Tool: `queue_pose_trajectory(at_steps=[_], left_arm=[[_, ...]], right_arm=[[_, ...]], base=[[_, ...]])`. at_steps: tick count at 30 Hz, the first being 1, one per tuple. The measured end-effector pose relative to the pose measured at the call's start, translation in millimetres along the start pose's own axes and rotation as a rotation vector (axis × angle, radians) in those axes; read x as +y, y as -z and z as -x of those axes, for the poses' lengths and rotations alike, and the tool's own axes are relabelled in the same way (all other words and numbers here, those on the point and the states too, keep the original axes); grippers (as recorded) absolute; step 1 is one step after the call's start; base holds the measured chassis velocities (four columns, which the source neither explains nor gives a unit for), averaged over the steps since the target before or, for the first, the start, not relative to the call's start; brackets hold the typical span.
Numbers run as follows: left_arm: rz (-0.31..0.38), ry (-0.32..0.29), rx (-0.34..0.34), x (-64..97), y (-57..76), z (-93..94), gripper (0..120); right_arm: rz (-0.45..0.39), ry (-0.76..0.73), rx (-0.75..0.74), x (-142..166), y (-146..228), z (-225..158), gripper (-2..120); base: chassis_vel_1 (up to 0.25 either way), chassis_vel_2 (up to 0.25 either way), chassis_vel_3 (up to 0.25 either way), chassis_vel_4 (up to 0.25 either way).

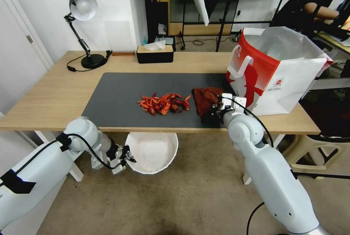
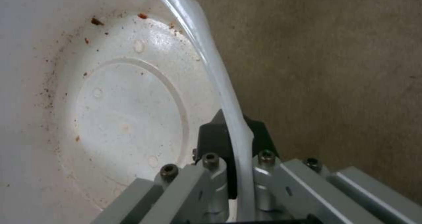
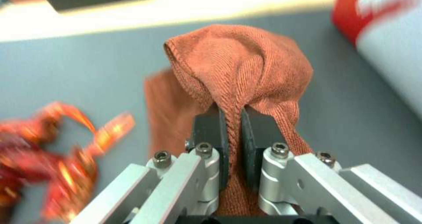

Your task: Sweep shrimp from table into container with towel, then put container into takeout bag.

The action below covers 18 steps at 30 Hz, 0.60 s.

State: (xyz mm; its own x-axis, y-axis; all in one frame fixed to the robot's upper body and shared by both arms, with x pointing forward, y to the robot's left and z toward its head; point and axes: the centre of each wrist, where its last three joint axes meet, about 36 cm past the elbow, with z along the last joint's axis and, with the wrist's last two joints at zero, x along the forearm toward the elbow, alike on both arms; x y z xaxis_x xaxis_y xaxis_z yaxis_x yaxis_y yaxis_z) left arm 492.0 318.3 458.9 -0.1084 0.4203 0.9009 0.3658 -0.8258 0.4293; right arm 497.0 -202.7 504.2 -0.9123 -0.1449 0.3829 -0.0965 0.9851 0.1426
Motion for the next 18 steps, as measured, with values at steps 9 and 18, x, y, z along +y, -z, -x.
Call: queue_pose_trajectory(at_steps=[9, 18], left_arm=[[0.001, 0.015, -0.005, 1.2, 0.6, 1.6, 0], [0.005, 0.017, -0.020, 6.0, -3.5, 8.2, 0]], right_arm=[[-0.007, 0.104, -0.084, -7, 15, 21, 4], [-0.044, 0.125, -0.011, 4, 8, 46, 4]], base=[[0.000, 0.000, 0.000, 0.000], [0.000, 0.000, 0.000, 0.000]])
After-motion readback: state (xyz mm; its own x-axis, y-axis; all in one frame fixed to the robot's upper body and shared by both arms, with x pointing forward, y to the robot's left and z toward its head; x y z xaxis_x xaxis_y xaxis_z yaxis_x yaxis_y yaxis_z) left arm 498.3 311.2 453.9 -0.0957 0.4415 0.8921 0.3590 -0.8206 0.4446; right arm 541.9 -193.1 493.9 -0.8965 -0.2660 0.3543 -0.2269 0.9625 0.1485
